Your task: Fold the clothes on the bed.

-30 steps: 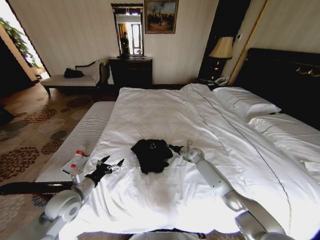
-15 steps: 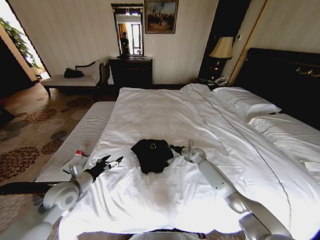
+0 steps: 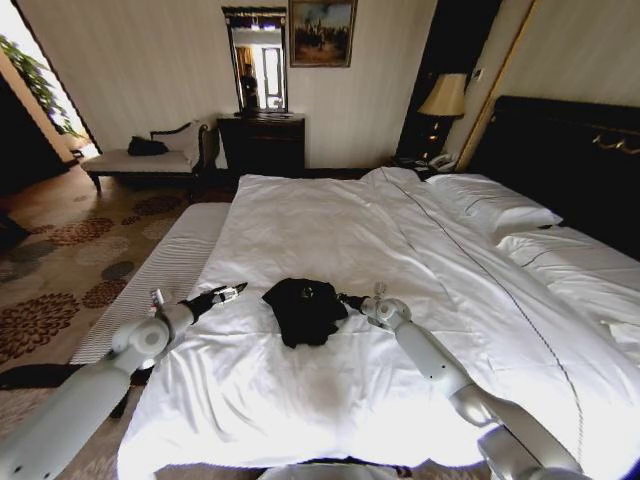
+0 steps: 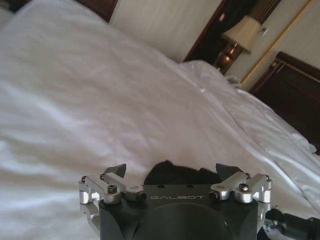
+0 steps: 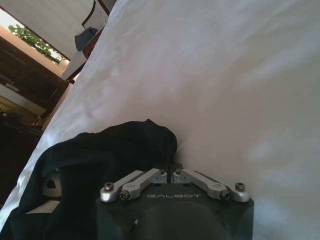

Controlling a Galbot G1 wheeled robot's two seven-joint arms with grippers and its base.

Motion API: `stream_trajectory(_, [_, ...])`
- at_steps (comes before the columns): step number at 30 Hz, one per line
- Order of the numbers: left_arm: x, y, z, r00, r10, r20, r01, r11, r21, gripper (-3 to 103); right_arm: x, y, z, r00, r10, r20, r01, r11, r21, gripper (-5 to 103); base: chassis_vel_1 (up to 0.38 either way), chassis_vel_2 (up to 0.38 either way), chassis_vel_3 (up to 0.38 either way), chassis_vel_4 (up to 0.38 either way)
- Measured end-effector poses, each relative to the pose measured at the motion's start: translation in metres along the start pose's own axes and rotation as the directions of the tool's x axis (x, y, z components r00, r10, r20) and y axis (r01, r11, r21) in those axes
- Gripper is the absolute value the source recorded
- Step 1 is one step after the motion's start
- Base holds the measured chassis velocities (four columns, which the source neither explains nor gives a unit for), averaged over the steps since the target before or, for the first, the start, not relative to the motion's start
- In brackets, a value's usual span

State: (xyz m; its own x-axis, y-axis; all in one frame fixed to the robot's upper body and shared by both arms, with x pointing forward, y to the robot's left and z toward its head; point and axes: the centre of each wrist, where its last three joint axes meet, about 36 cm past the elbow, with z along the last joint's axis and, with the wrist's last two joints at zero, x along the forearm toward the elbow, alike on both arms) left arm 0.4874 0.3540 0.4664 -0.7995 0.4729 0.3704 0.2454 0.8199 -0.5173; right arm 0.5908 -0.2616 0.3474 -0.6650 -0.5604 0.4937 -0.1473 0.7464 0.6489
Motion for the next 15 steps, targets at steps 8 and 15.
stream_trajectory(8, [-0.089,-0.007,0.012,0.999,0.035,-0.035,-0.031,0.993,0.116,100,-0.005,0.0,0.007,1.0,0.006,-0.008,-0.006,1.0,0.002,0,0.0,0.0,0.0,0.0])
stream_trajectory(15, [-0.123,-0.003,0.018,0.998,0.013,-0.063,-0.002,0.984,0.18,100,-0.003,-0.001,0.006,1.0,0.01,-0.005,-0.01,1.0,0.004,0,0.0,0.0,0.0,0.0])
